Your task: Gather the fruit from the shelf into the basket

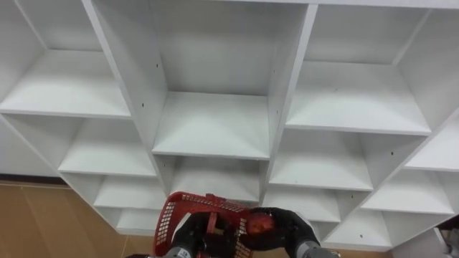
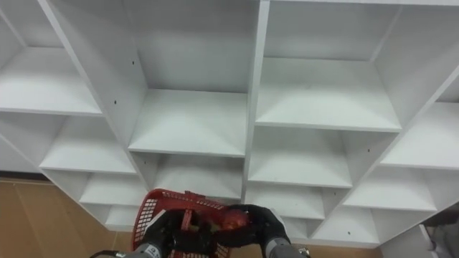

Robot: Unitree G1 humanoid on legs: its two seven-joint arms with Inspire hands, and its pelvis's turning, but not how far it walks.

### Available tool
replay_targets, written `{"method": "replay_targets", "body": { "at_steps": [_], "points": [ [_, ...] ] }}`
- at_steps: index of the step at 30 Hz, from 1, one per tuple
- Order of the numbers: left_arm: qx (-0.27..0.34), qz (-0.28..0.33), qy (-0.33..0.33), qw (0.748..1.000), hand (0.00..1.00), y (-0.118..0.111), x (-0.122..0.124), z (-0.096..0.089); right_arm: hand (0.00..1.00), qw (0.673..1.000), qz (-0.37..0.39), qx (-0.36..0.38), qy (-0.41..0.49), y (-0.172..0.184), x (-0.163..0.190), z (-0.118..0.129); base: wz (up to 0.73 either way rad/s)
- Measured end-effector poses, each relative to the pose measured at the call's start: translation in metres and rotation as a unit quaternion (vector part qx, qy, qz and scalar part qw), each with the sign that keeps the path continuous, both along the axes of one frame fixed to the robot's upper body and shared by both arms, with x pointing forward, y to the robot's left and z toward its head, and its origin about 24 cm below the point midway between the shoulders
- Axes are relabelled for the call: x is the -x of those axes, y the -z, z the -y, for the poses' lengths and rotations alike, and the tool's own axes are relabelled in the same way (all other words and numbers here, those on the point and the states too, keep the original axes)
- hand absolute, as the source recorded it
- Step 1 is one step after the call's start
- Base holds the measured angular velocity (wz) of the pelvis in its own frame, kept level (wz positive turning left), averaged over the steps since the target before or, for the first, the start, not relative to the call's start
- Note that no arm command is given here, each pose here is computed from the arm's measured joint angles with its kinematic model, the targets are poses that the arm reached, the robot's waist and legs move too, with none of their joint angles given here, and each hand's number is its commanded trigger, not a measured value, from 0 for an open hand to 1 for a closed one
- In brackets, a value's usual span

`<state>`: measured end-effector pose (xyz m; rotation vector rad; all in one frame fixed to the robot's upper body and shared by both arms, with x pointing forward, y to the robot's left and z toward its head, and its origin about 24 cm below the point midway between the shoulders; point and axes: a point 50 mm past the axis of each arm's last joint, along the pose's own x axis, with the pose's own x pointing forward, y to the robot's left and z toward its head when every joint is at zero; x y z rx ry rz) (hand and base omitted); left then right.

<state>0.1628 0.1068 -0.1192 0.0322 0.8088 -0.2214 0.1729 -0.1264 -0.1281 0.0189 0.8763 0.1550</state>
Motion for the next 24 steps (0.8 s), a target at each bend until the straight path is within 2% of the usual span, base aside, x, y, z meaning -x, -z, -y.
{"method": "replay_targets", "body": {
  "at_steps": [24],
  "points": [
    [-0.002,-0.005,0.006,1.000,1.00,0.0017,0.0022,-0.0002,0.00,1.000,0.000,-0.004,-0.004,-0.0002,-0.0003,-0.0018,0.00]
  ]
}}
